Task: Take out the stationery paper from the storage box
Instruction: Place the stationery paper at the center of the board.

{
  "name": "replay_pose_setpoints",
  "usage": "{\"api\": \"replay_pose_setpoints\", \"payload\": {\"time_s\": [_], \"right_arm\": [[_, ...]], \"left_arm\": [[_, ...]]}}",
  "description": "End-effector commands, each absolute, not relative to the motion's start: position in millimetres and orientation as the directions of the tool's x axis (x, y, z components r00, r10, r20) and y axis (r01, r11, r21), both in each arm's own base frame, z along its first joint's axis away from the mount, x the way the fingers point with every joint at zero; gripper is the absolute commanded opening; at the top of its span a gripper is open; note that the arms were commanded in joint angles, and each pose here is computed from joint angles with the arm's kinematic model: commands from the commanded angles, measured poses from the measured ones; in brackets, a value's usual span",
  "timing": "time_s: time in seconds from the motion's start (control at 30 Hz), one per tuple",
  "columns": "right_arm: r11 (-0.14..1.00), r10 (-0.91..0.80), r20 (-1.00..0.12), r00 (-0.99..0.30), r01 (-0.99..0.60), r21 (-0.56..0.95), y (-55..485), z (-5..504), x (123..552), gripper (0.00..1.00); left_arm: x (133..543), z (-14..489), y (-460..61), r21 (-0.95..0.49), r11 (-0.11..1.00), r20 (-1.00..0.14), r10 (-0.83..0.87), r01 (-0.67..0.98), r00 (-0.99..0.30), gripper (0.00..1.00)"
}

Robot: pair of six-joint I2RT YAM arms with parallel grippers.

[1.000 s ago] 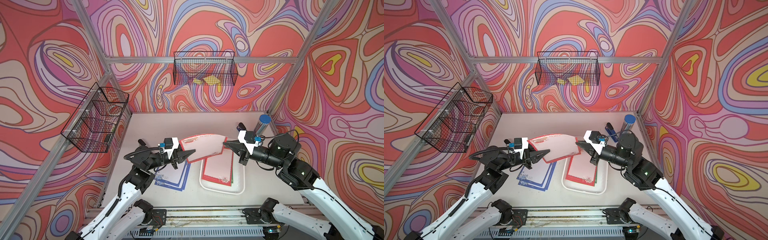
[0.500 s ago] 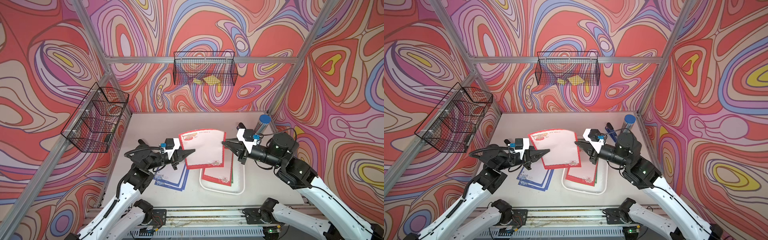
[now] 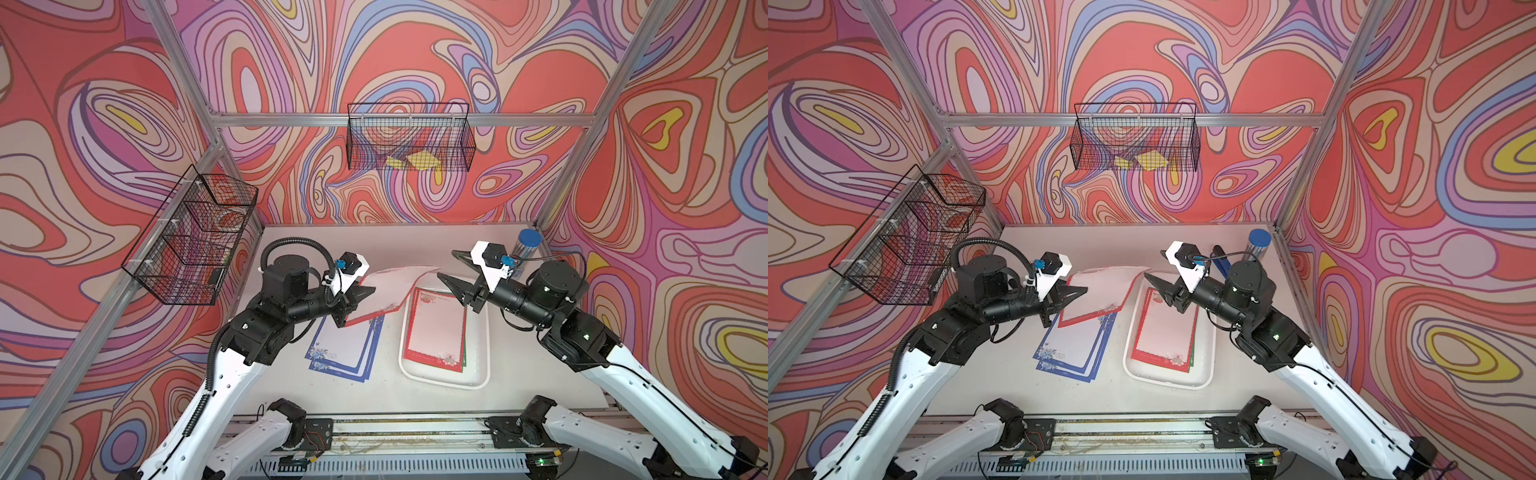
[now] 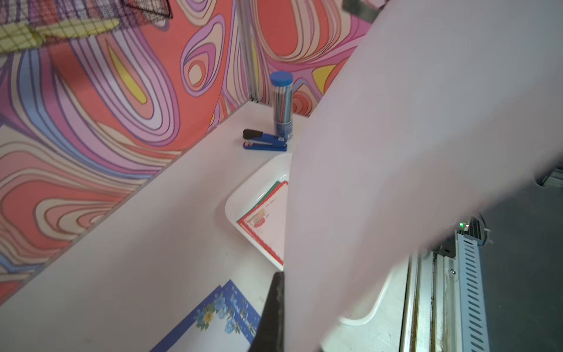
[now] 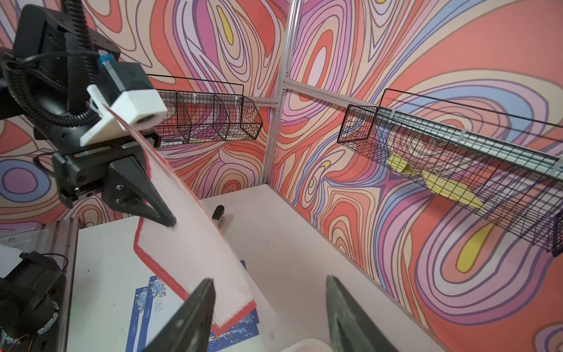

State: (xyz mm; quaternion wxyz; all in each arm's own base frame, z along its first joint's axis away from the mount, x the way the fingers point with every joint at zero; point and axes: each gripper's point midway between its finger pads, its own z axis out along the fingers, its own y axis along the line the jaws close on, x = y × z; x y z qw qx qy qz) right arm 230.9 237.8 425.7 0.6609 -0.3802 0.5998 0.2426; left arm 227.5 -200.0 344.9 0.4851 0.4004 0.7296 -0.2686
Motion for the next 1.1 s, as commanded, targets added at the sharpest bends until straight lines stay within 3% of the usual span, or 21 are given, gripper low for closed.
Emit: {"api": "replay_pose_setpoints", "payload": {"time_s": [0.0, 0.33, 0.6, 1.07], "right_arm": [[0.598, -0.131, -0.977, 0.171, -0.772, -0.215, 240, 423, 233, 0.61], [0.623, -0.180, -0.970, 0.165, -0.744, -0.242, 237, 406, 242, 0.59], [0.634, -0.239, -0.963, 0.125, -0.731, -0.252, 236, 382, 251, 0.59], [0.597, -0.253, -0.964, 0.079, -0.771, -0.220, 247, 365, 251, 0.57]], "left_arm": [[228, 303, -174, -0.050, 0.631, -0.806, 0.432, 0.774, -0.405, 0.00], [240, 258, -158, -0.179, 0.725, -0.581, 0.468, 0.665, -0.666, 0.00], [255, 232, -157, -0.377, 0.752, -0.391, 0.399, 0.540, -0.829, 0.00], [268, 188, -160, -0.501, 0.752, -0.161, 0.405, 0.428, -0.900, 0.00]]}}
